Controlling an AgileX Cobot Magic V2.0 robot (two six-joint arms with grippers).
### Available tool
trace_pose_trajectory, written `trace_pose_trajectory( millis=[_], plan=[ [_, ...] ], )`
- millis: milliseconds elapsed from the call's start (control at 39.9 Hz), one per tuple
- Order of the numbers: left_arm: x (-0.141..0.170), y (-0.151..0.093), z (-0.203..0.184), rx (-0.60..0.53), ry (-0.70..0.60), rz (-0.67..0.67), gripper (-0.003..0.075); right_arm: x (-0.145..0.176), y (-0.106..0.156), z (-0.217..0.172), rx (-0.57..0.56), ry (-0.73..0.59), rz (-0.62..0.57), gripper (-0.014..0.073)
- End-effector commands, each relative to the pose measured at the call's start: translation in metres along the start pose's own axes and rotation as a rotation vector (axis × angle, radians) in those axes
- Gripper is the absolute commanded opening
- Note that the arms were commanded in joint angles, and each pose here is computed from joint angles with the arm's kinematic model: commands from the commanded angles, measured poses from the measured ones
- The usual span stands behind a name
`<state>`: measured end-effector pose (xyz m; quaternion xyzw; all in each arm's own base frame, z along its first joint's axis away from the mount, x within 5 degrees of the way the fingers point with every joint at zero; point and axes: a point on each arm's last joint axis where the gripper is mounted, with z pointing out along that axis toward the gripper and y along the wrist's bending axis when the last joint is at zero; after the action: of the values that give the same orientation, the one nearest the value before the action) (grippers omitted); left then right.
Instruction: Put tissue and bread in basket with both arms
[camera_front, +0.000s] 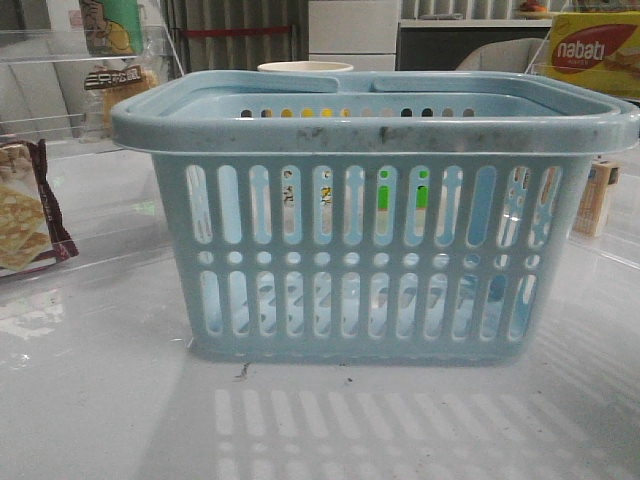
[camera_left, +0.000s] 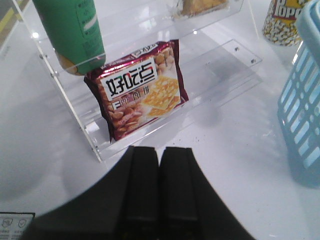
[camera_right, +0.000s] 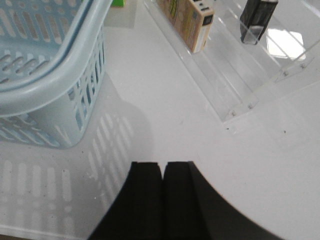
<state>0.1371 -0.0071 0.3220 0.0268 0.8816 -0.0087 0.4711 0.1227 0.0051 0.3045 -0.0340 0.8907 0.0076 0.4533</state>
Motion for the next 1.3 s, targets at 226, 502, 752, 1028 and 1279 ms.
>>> trace_pose_trajectory(
  millis=[226, 502, 752, 1028, 1279],
  plan=[
    [-0.012, 0.000, 0.016, -0.004, -0.004, 0.018, 0.0512, -0.015, -0.003, 0.023, 0.014, 0.006, -0.007, 0.0521],
    [-0.013, 0.000, 0.016, -0.004, -0.011, 0.018, 0.0559, -0.051, -0.033, 0.052, 0.129, -0.012, 0.125, 0.0519],
    [-0.013, 0.000, 0.016, -0.004, -0.011, 0.018, 0.0559, -0.098, -0.076, 0.091, 0.222, 0.006, 0.195, 0.0519],
    [-0.013, 0.000, 0.016, -0.004, -0.011, 0.018, 0.0559, -0.142, -0.103, 0.158, 0.228, 0.006, 0.197, 0.0519],
    [-0.013, 0.000, 0.016, -0.004, -0.009, 0.018, 0.0559, -0.157, -0.120, 0.212, 0.227, 0.022, 0.199, 0.0519]
  ],
)
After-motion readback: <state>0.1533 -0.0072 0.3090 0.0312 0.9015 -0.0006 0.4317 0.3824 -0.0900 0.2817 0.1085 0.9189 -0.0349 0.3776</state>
